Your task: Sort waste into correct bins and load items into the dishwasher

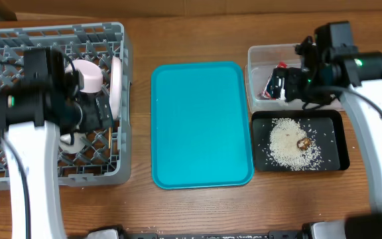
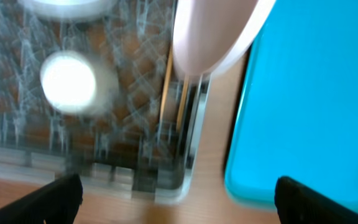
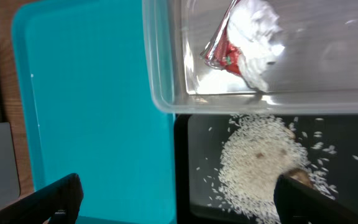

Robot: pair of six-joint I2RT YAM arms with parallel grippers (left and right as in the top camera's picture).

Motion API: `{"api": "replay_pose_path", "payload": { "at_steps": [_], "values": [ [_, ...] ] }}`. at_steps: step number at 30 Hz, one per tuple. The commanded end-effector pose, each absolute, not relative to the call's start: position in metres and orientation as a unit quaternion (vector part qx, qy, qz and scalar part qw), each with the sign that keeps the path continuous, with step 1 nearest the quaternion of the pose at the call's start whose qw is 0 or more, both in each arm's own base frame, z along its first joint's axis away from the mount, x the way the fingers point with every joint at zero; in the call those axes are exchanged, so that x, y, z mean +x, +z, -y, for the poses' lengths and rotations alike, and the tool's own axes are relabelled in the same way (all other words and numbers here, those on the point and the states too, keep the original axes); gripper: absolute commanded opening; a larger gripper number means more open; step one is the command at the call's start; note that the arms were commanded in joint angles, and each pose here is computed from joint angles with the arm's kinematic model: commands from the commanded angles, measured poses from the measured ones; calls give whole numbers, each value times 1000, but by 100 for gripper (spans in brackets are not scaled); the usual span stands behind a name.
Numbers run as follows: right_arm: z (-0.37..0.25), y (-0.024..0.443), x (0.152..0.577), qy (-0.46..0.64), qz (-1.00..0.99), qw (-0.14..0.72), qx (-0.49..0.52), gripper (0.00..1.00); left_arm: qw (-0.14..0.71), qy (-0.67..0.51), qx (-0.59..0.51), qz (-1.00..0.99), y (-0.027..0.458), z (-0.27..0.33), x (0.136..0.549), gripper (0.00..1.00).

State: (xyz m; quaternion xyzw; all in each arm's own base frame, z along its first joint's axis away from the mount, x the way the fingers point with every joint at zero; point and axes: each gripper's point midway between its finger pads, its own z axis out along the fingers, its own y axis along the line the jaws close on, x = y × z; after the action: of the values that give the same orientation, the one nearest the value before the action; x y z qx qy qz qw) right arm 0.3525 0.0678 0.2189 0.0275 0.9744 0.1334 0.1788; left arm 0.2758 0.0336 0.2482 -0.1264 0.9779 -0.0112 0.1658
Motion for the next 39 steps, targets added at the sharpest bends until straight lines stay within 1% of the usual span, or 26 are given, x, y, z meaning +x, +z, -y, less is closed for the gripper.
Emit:
{"api": "replay_pose_path", "payload": {
  "at_steps": [1, 5, 7, 9, 12, 17, 23, 27, 30, 33, 35, 39],
  "values": [
    [-50, 257, 323, 120, -948, 292, 38, 100, 288, -14, -92, -953, 260, -22, 245, 100],
    [-34, 263, 280, 115, -923, 363, 54, 100, 392, -21, -76, -917, 262, -14, 209, 100],
    [-28, 262, 256, 107, -919, 376, 59, 100, 428, -36, -85, -899, 263, -8, 193, 100],
    [-28, 262, 240, 107, -920, 372, 59, 100, 446, -37, -92, -889, 267, -8, 183, 100],
    [-28, 258, 234, 106, -925, 361, 60, 100, 429, -37, -94, -898, 259, -7, 175, 100],
    [-28, 253, 237, 105, -929, 350, 62, 100, 403, -38, -96, -909, 248, -6, 166, 100],
    [-28, 240, 245, 103, -939, 323, 64, 100, 400, -38, -96, -911, 247, -6, 166, 100],
    [-22, 241, 243, 84, -938, 330, 65, 100, 400, -38, -96, -911, 247, -6, 166, 100],
    [-22, 254, 243, 87, -918, 383, 60, 100, 400, -38, -96, -911, 247, -6, 166, 100],
    [-22, 259, 240, 94, -874, 475, 52, 100, 400, -38, -96, -911, 247, -6, 166, 100],
    [-22, 250, 234, 101, -836, 537, 45, 100, 400, -38, -96, -911, 247, -6, 165, 100],
    [-24, 220, 227, 112, -788, 604, 34, 100, 400, -38, -96, -911, 247, -6, 166, 100]
  ]
}}
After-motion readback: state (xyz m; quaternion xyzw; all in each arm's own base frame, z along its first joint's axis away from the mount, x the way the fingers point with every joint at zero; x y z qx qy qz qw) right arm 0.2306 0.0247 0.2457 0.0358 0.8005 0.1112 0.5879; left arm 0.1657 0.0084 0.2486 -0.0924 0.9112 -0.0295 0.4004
